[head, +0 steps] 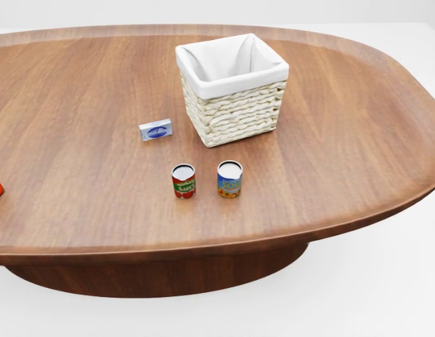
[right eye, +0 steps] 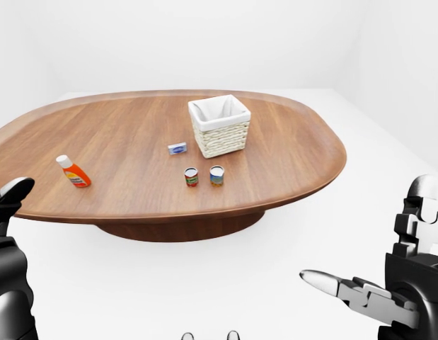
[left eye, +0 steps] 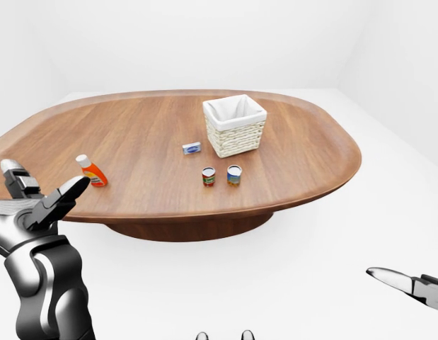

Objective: Pick up the tomato sauce, and put it in the basket.

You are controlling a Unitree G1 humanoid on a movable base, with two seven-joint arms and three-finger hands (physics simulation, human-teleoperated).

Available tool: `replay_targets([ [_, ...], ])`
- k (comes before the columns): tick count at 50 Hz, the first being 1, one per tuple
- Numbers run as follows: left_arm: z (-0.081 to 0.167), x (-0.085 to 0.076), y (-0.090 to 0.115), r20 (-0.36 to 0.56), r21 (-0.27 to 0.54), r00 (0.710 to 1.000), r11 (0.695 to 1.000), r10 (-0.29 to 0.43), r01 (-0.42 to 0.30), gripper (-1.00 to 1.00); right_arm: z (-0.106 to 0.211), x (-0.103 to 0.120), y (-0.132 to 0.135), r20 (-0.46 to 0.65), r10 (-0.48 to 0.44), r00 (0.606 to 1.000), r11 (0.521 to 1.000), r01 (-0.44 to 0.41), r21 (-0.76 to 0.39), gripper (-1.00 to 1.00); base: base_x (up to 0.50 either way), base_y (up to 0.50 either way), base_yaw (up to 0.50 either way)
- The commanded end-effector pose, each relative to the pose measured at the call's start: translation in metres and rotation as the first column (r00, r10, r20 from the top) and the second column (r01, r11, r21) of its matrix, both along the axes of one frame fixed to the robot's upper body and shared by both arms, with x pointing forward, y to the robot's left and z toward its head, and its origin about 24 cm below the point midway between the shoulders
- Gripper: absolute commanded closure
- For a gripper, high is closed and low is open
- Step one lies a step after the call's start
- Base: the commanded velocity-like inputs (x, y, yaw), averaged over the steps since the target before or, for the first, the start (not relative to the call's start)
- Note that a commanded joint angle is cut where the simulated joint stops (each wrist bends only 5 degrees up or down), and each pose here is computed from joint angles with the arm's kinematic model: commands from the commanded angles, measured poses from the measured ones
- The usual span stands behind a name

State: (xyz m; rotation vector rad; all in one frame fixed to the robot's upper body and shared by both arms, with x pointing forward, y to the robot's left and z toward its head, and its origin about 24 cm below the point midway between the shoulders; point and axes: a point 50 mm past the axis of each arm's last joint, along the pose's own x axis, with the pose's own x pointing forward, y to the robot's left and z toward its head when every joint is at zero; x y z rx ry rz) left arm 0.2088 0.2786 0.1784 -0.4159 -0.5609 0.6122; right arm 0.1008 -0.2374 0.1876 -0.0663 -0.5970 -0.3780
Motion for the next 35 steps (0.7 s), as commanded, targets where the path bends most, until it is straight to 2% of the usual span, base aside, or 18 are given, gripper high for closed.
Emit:
replay_targets([
  [1,-0.0002,-0.0005,0.0005,-0.001,0.001,1.0,1.0,0.003,-0.003,-1.0,-0.0002,-0.0003,0.001,-0.001,0.003,1.0,1.0,-0.003,-0.004,-1.0,0.0,-0.36,0.0],
  [9,-0.0017,0.0004,0.0013,-0.008,-0.001,1.0,1.0,0.003,-0.003,-1.0,-0.0007,0.0001,0.0017,-0.004,0.002,1.0,1.0,-0.002,-0.008,-1.0,0.0,-0.33,0.0],
  [23,-0.0011,0.0006,0.0004,-0.006,0.001,1.0,1.0,0.002,-0.002,-1.0,-0.0009,0.0042,0.0033,-0.014,-0.003,1.0,0.999,0.003,-0.032,-1.0,0.0,0.0,0.0],
  [35,-0.0006,0.0013,0.0001,-0.005,0.001,1.0,1.0,0.001,-0.001,-1.0,-0.0001,0.0059,0.0044,-0.017,-0.003,1.0,0.999,0.002,-0.044,-1.0,0.33,0.0,0.0],
])
